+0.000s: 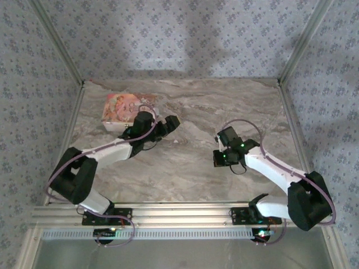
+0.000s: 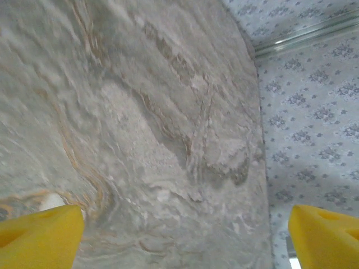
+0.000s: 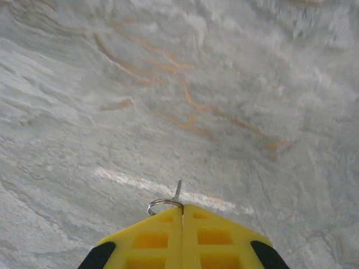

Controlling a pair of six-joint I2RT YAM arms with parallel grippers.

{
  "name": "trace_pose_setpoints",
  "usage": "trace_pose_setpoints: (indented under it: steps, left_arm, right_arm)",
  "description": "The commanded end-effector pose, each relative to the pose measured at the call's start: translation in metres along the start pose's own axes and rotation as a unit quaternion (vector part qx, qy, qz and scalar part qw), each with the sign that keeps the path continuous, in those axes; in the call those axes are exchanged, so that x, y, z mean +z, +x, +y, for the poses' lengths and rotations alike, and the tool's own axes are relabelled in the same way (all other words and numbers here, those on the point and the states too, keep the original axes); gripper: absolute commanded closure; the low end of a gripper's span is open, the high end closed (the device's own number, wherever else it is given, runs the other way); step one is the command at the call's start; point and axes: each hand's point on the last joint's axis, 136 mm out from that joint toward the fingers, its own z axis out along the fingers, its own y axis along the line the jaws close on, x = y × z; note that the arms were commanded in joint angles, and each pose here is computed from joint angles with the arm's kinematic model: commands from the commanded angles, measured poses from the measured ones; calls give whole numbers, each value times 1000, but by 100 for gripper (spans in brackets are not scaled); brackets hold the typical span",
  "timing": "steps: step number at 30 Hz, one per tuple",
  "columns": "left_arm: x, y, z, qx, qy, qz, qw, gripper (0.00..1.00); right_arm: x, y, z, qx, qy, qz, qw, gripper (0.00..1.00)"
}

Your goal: Unlock the padlock with the key

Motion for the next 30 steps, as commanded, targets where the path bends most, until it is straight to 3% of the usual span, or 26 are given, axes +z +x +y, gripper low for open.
trace_pose_setpoints:
  steps: [1,18,30]
  left_arm:
    - [9,14,-25,-85,53,47,994,8]
    - [38,46,-60,-234,140,76,959,6]
    - [48,55,-68,-282,182,68,939,7]
  right_arm:
    - [-17,-20,5,-22,12,-35,999,100]
    - [-49,-114,75,-35,-66,-166,983,100]
    - [-38,-133,111,-37,-106,-174,978,100]
